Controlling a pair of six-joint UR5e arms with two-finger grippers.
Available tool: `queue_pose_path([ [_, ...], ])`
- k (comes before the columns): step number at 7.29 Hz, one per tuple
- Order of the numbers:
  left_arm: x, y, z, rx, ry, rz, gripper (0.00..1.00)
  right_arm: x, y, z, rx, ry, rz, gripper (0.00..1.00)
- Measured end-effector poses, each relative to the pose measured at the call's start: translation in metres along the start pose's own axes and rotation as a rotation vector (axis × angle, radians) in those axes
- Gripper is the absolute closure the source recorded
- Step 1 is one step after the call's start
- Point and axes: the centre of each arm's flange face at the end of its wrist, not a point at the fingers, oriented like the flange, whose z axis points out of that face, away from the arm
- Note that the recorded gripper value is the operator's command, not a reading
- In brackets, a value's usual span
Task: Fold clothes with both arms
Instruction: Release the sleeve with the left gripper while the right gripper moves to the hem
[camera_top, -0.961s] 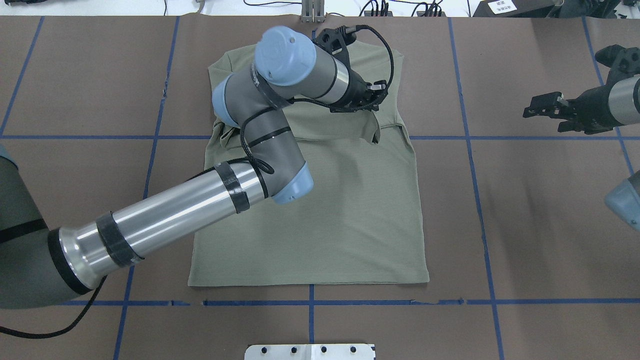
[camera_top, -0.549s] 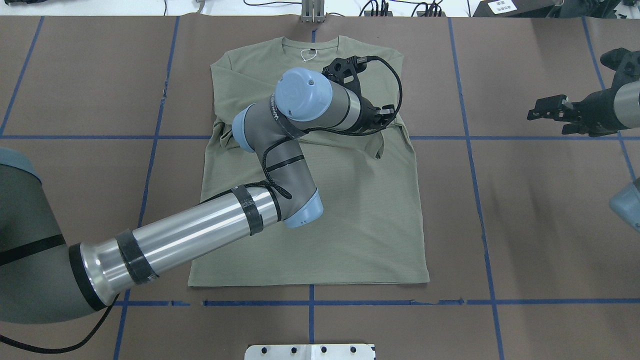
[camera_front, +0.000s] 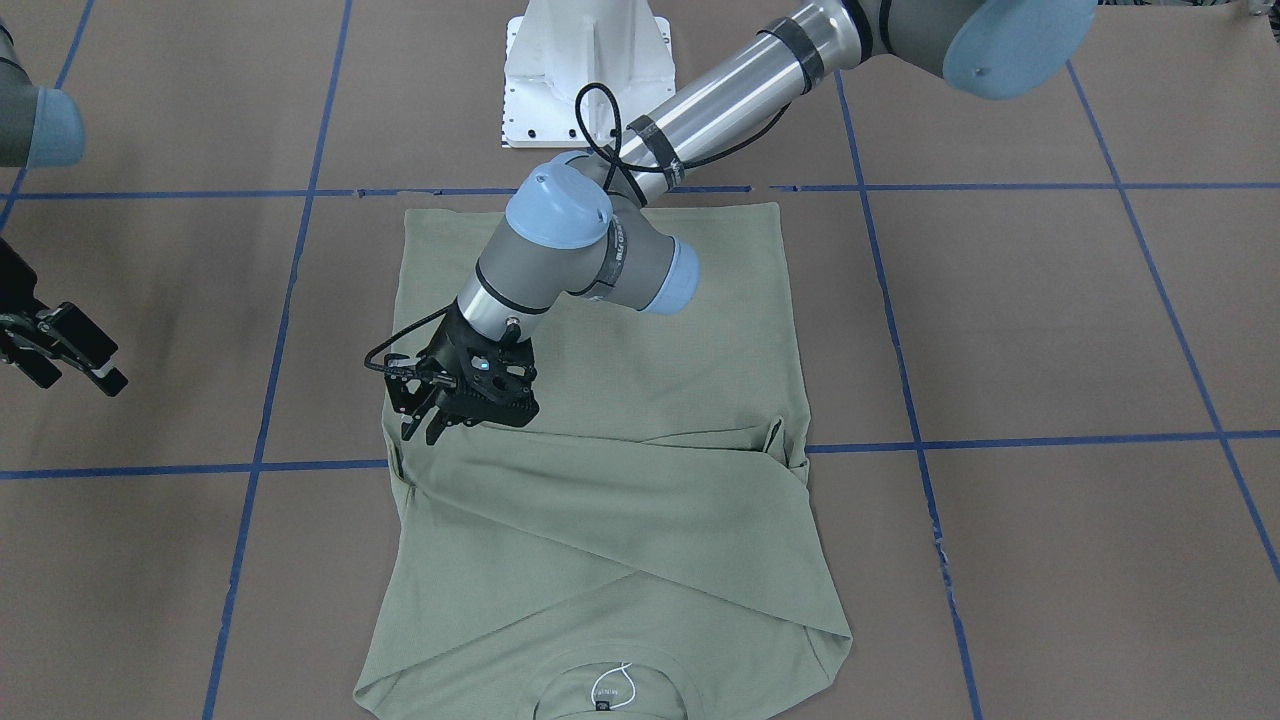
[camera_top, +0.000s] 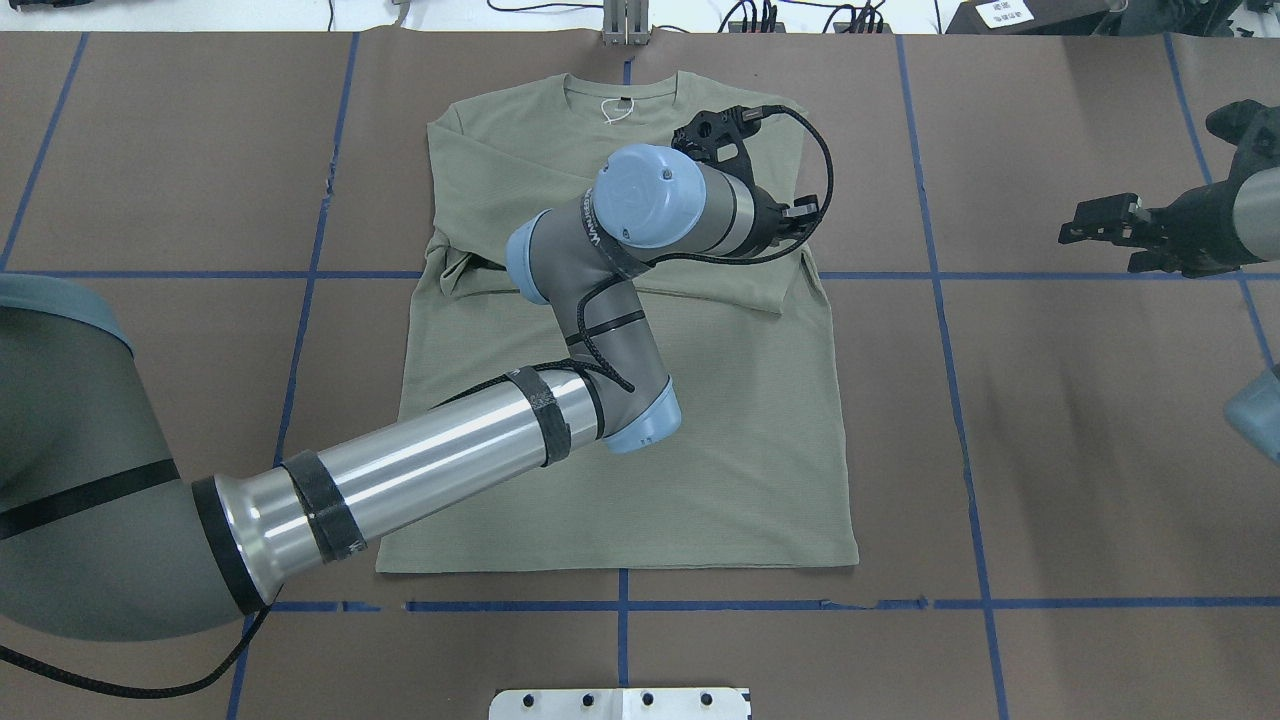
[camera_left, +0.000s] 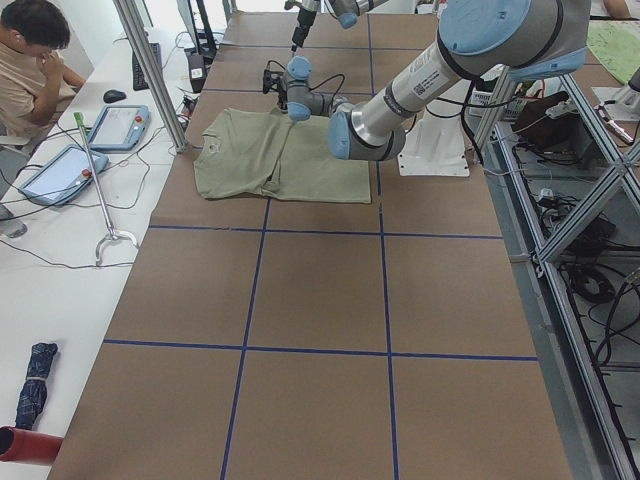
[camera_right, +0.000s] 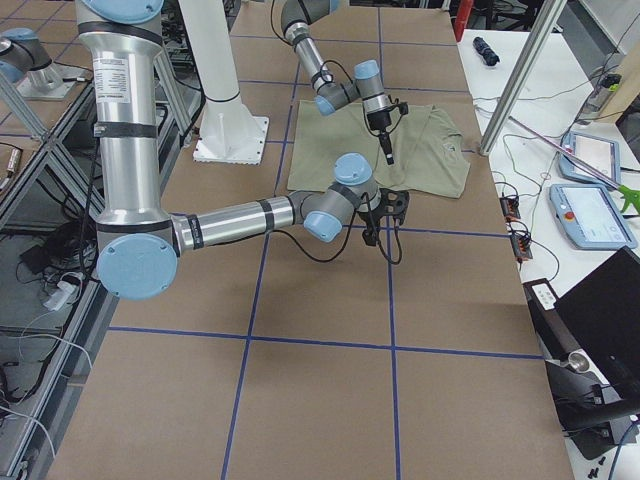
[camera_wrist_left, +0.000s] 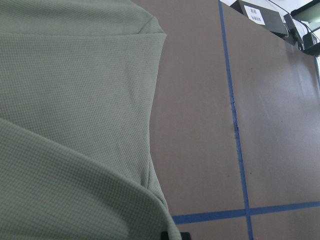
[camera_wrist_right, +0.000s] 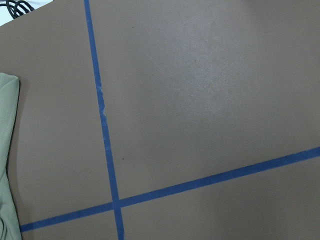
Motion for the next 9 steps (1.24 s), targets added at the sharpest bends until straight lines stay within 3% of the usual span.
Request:
queue_pose_path([
  [3, 0.019, -0.004, -0.006, 0.022, 0.052, -0.044, 0.04, -0.011, 0.003, -0.005, 0.003, -0.019, 0.019, 0.0],
  [5, 0.015, -0.015, -0.031, 0.009, 0.06, -0.049, 0.07, -0.038, 0.025, -0.006, -0.023, -0.054, 0.07, 0.0],
  [7, -0.043, -0.033, -0.084, -0.074, -0.014, -0.064, 0.1, -0.087, 0.079, 0.0, -0.047, -0.094, 0.158, 0.0],
  [9, -0.113, -0.029, -0.143, -0.106, -0.044, -0.053, 0.1, -0.131, 0.15, 0.014, -0.02, -0.101, 0.222, 0.01],
])
